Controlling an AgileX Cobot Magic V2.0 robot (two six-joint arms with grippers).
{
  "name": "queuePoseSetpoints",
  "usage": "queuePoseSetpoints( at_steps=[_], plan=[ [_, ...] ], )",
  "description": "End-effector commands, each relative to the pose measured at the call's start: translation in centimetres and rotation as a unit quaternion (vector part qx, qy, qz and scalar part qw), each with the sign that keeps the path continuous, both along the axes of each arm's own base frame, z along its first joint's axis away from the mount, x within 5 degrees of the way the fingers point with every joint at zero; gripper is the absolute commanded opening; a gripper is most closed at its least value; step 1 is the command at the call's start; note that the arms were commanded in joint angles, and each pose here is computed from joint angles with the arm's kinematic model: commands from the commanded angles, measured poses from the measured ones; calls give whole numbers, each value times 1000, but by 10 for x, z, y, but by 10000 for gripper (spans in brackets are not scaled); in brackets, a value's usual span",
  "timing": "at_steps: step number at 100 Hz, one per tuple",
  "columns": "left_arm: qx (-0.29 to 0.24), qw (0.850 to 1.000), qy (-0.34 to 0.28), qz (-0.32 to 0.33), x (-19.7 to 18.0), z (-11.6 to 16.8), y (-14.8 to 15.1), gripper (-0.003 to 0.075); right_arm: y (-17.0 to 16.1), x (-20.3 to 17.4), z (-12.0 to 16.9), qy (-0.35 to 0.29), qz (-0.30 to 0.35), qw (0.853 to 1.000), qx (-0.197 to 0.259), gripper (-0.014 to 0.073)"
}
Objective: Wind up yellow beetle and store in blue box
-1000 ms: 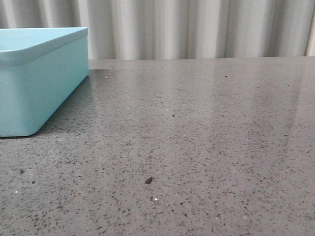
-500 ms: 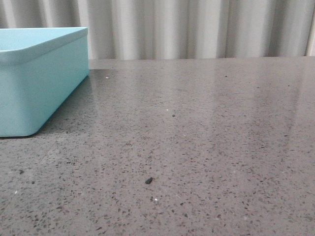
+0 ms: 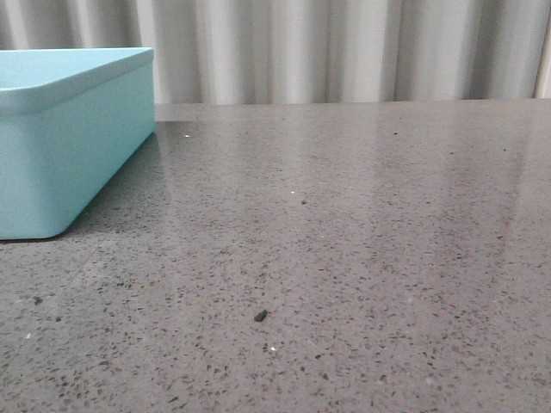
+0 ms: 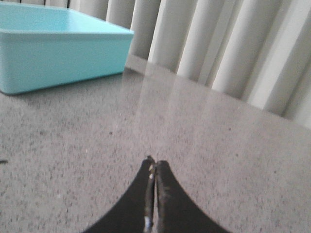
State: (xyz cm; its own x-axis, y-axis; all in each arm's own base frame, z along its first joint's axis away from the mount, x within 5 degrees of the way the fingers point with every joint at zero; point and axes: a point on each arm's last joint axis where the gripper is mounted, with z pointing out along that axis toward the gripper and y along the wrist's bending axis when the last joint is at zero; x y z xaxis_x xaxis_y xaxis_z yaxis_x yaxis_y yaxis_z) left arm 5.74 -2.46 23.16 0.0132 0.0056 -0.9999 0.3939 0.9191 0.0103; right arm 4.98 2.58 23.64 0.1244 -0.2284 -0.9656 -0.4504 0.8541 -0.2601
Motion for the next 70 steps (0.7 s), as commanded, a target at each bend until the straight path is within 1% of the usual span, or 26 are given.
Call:
queuePoseSetpoints(
  at_steps=[1, 7, 70],
  plan=[
    [-26, 999, -43, -4, 0, 16, 0, -21, 0, -1, 20, -64, 6, 997, 36, -41],
    [-26, 999, -43, -4, 0, 16, 0, -21, 0, -2, 22, -73, 7, 996, 41, -41],
    [-25, 999, -39, -4, 0, 15, 0, -21, 0, -2, 22, -72, 7, 997, 41, -41]
  ],
)
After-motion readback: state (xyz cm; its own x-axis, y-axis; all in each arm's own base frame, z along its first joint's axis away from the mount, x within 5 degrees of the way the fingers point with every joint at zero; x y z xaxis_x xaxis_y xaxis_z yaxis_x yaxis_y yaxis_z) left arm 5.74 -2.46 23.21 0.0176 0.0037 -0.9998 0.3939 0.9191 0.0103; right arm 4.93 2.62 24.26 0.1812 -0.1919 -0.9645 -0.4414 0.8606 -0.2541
